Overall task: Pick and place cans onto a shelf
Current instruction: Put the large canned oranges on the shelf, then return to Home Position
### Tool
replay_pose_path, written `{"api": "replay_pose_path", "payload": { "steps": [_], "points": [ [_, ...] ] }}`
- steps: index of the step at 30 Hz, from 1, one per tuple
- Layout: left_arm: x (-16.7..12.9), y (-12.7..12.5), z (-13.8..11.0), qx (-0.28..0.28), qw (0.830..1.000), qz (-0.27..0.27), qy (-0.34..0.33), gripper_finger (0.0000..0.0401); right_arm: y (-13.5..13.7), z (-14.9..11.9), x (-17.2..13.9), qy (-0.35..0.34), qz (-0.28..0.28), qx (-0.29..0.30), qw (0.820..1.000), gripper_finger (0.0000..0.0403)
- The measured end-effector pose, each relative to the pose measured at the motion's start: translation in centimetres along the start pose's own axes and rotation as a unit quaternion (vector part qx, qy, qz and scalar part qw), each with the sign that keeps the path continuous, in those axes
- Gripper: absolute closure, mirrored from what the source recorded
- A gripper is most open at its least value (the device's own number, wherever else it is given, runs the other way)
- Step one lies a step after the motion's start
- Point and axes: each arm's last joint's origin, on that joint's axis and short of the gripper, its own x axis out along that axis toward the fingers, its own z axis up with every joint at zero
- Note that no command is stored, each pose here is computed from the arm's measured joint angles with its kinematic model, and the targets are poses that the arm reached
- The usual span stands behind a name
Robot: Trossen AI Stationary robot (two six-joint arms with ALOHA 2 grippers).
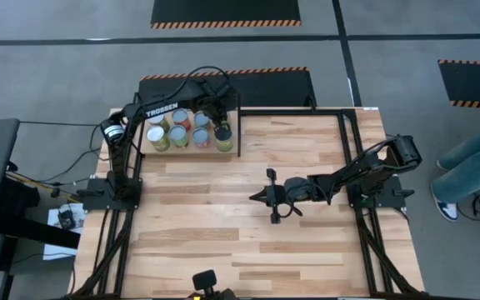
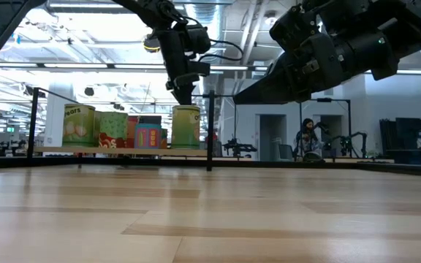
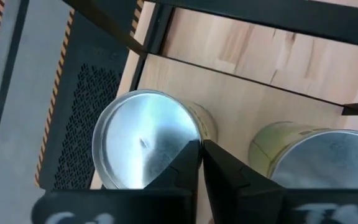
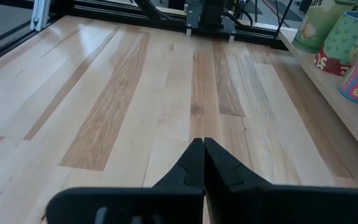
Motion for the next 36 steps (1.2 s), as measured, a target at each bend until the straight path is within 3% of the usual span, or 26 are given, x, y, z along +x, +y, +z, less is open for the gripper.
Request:
{"api": "replay_pose_path", "payload": {
  "steps": [11,23,30,36],
  "points": [
    [-0.6,-0.1,0.1,0.015,1.000,-0.005,0.008,0.0358,0.0,0.0,0.0,0.000,0.000,0.000,1.000,0.0389],
    [-7.5,0.1,1.2,0.044,0.995,0.022,-0.090,0.0358,0.0,-0.4,0.0,0.019,0.001,-0.020,1.000,0.0389],
    [-8.3,-0.8,-1.1,0.031,0.981,0.050,-0.185,0.0358,-0.5,-1.6,-1.2,-0.031,-0.009,-0.010,0.999,0.0387],
    [-8.7,-3.3,-5.1,0.020,0.953,0.052,-0.299,0.0358,-0.8,-2.1,-2.1,-0.071,-0.014,-0.002,0.997,0.0387]
  ]
}}
